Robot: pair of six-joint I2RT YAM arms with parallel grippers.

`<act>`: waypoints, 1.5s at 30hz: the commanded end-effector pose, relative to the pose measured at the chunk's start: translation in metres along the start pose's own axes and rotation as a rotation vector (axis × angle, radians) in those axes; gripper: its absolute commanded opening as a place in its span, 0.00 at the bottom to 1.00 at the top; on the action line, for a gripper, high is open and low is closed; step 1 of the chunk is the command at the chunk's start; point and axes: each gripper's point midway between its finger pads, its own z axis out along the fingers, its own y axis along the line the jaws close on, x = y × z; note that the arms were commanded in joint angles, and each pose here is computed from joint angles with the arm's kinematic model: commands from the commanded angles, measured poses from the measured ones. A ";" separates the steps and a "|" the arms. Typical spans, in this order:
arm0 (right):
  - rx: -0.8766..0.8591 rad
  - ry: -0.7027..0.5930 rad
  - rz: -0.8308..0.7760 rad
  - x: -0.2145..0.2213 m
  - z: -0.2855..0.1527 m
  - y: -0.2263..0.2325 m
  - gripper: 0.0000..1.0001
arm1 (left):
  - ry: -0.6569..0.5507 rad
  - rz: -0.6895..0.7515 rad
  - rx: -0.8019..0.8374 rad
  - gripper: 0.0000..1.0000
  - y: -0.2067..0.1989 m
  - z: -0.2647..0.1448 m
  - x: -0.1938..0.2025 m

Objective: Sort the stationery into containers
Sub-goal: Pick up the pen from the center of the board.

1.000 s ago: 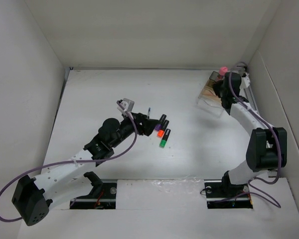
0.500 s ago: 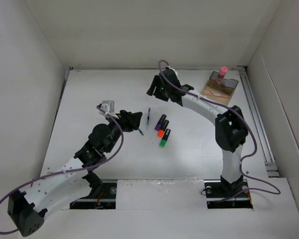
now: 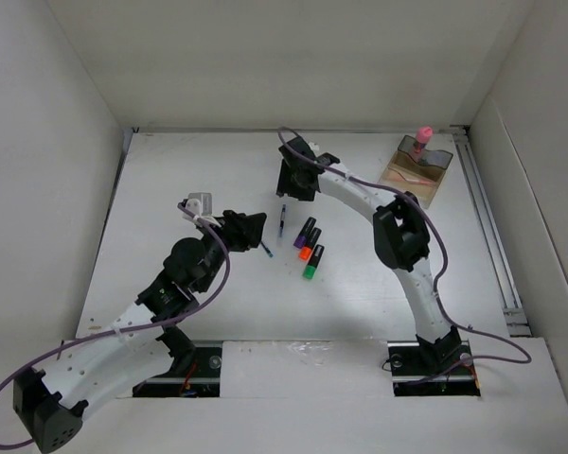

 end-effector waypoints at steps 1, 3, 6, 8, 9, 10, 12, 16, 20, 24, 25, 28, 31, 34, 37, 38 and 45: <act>-0.004 0.030 -0.039 0.010 -0.004 0.012 0.63 | -0.036 -0.017 0.005 0.57 -0.001 -0.002 -0.009; 0.000 0.043 -0.049 0.018 0.001 0.013 0.60 | -0.030 -0.017 0.014 0.57 -0.003 -0.002 -0.008; 0.010 0.054 -0.052 0.022 0.003 0.009 0.53 | -0.033 -0.021 0.031 0.57 -0.006 -0.002 -0.009; 0.018 0.085 -0.066 0.037 0.006 0.007 0.49 | -0.033 -0.021 0.031 0.58 -0.006 -0.002 -0.009; 0.015 0.090 -0.074 0.042 0.003 0.009 0.46 | -0.026 -0.018 0.026 0.58 -0.005 -0.002 -0.007; 0.034 0.093 -0.078 0.045 0.006 0.004 0.45 | -0.026 -0.018 0.026 0.58 -0.005 -0.002 -0.007; 0.034 0.088 -0.094 0.054 -0.004 0.004 0.45 | -0.026 -0.018 0.026 0.58 -0.005 -0.002 -0.007; 0.052 0.095 -0.108 0.067 -0.015 -0.002 0.44 | -0.021 -0.018 0.034 0.58 -0.007 -0.003 -0.006; 0.050 0.108 -0.126 0.090 -0.023 0.002 0.44 | -0.028 -0.021 0.039 0.58 -0.008 -0.004 -0.009; 0.072 0.102 -0.141 0.101 -0.020 0.000 0.43 | -0.029 -0.023 0.052 0.58 -0.010 -0.006 -0.010; 0.072 0.102 -0.141 0.101 -0.020 -0.001 0.43 | -0.029 -0.023 0.052 0.58 -0.010 -0.006 -0.010; 0.081 0.103 -0.123 0.101 -0.010 -0.003 0.35 | -0.037 -0.026 0.057 0.58 -0.011 -0.007 -0.013; 0.070 0.106 -0.088 0.095 0.003 -0.004 0.23 | -0.034 -0.024 0.045 0.58 -0.007 -0.007 -0.010; 0.051 0.096 -0.028 0.082 0.009 -0.004 0.01 | -0.042 -0.027 0.049 0.58 -0.008 -0.008 -0.012; -0.052 0.055 0.052 0.053 -0.009 0.009 0.00 | -0.042 -0.027 0.049 0.58 -0.008 -0.008 -0.012; -0.097 0.052 0.079 0.045 -0.016 0.016 0.00 | -0.037 -0.026 0.057 0.58 -0.010 -0.009 -0.011; -0.281 -0.213 0.425 -0.086 -0.093 -0.014 0.00 | -0.002 -0.019 0.073 0.58 -0.012 -0.004 -0.002</act>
